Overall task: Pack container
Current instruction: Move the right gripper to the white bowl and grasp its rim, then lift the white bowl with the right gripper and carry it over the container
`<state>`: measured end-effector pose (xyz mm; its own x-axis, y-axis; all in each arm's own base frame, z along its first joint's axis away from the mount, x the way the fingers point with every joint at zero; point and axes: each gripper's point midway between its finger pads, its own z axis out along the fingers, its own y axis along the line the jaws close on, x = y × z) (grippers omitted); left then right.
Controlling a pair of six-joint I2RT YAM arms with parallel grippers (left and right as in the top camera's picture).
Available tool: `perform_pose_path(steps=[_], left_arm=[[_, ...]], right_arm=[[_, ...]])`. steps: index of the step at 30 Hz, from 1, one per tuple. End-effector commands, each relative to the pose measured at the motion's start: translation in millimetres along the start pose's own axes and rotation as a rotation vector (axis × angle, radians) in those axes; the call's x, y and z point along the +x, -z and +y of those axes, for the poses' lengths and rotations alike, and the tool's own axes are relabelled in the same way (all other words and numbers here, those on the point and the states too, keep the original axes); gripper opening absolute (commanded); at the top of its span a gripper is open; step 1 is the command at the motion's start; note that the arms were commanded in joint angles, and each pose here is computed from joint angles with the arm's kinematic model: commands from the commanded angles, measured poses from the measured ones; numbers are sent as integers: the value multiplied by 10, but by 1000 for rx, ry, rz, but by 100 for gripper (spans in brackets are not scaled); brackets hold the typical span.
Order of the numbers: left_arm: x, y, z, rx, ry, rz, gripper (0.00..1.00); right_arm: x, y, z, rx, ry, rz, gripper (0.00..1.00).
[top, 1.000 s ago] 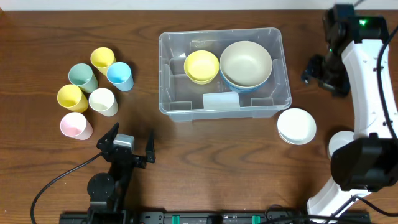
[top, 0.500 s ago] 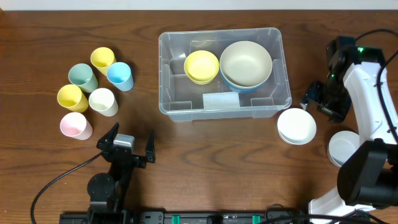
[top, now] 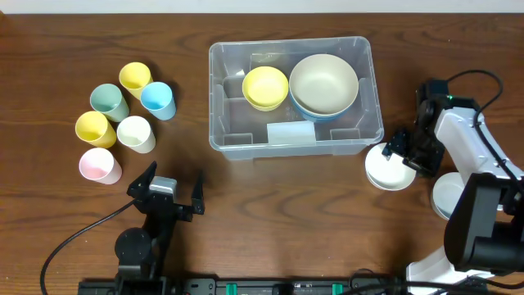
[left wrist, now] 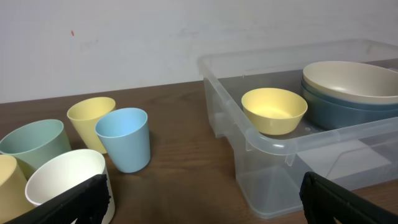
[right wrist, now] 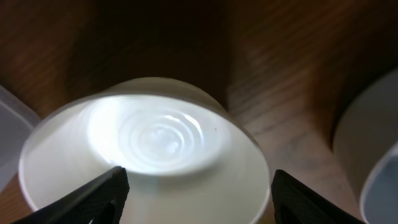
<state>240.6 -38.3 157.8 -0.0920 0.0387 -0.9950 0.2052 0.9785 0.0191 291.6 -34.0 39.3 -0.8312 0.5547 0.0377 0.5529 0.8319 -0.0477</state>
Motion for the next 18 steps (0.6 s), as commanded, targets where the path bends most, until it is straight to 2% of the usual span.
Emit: perform_pose_path(steps=[1,4,6,9,10,13,18], left_arm=[[159,-19,-16,11,11,36,98],[159,-19,-16,11,12,36,98],[159,-19,-16,11,12,36,98],[159,-19,-16,11,12,36,98],[159,-19,-16,11,12,36,98],[159,-19,-16,11,12,36,98],[159,-19,-16,11,12,36,98]], right_arm=[[17,-83,-55,1,51,-9,75],[34,-186,-75,5,53,-17,72],[37,-250,-74,1,53,-26,64],[33,-303,-72,-4,45,-37,34],[25,-304,-81,0,33,-40,29],[-10,-302,-113,8,5,-52,18],[-53,-305,-210,7,-43,-51,12]])
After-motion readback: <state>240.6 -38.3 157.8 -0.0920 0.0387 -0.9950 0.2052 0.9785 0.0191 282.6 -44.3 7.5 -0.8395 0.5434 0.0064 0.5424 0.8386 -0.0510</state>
